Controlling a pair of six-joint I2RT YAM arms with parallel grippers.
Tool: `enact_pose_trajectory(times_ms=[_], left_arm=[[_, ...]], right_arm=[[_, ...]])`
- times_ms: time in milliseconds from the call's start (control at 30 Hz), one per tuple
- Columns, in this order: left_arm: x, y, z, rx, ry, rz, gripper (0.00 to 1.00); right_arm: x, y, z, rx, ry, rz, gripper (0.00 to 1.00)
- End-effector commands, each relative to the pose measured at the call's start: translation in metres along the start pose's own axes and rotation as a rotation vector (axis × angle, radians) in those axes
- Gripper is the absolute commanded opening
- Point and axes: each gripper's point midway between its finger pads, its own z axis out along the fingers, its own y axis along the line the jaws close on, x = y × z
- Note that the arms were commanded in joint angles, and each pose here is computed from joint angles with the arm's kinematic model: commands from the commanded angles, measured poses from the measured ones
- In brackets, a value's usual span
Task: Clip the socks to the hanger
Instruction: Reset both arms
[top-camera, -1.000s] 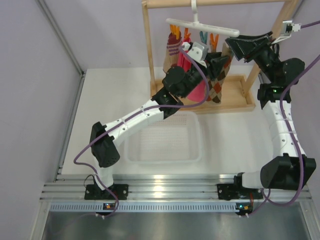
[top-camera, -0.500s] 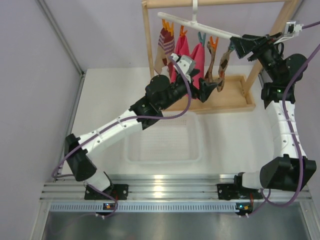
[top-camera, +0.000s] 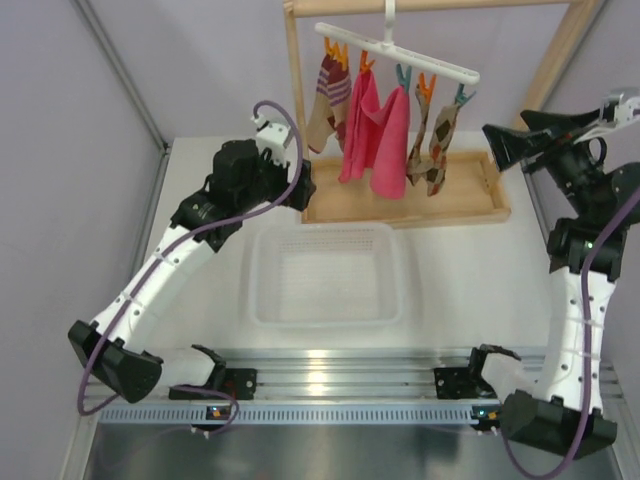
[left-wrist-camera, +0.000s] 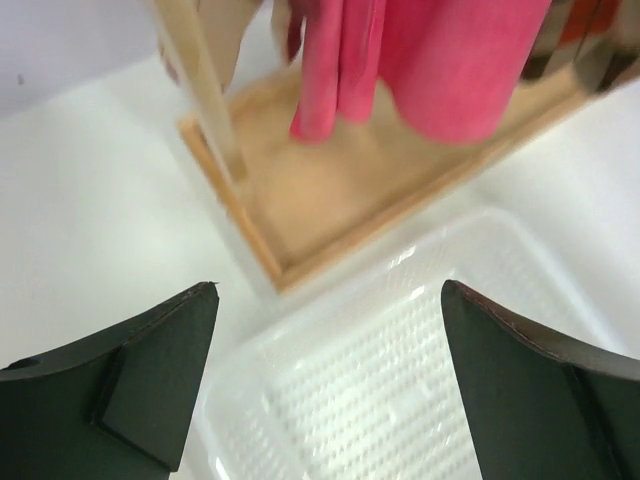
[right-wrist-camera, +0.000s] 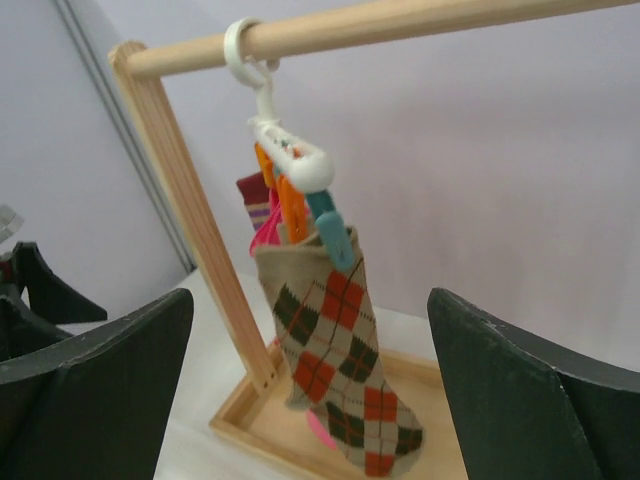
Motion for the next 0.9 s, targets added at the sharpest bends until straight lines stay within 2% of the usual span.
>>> enact_pose_trajectory(times_ms=[0,33,233,333,467,867], left_arm=[[0.055,0.021,-0.031,-0.049,0.16,0.105,0.98],[0.054,0.031,-0.045,-0.069,0.135,0.126,0.98],[0.106,0.08,-0.085,-0.179,0.216,0.122,0.98],[0.116,0.105,-0.103,-0.279,0.221,0.113,0.98],[0.127,0.13,-0.125,-0.411,0.238,0.103,0.98],[0.131,0.149,-0.158,-0.515,0.191,0.008,0.98]], right_arm=[[0.042,0.006,-0.034,-0.003,0.155,-0.071,1.0],[0.06,0.006,-0.043,0.01,0.217,-0.041,1.0],[0.137,0.006,-0.097,0.029,0.451,-0.126,1.0],[0.158,-0.004,-0.114,0.065,0.505,-0.215,1.0],[0.193,-0.01,-0.136,0.074,0.608,-0.212,1.0],[0.209,-0.003,-0.139,0.045,0.605,-0.225,1.0]])
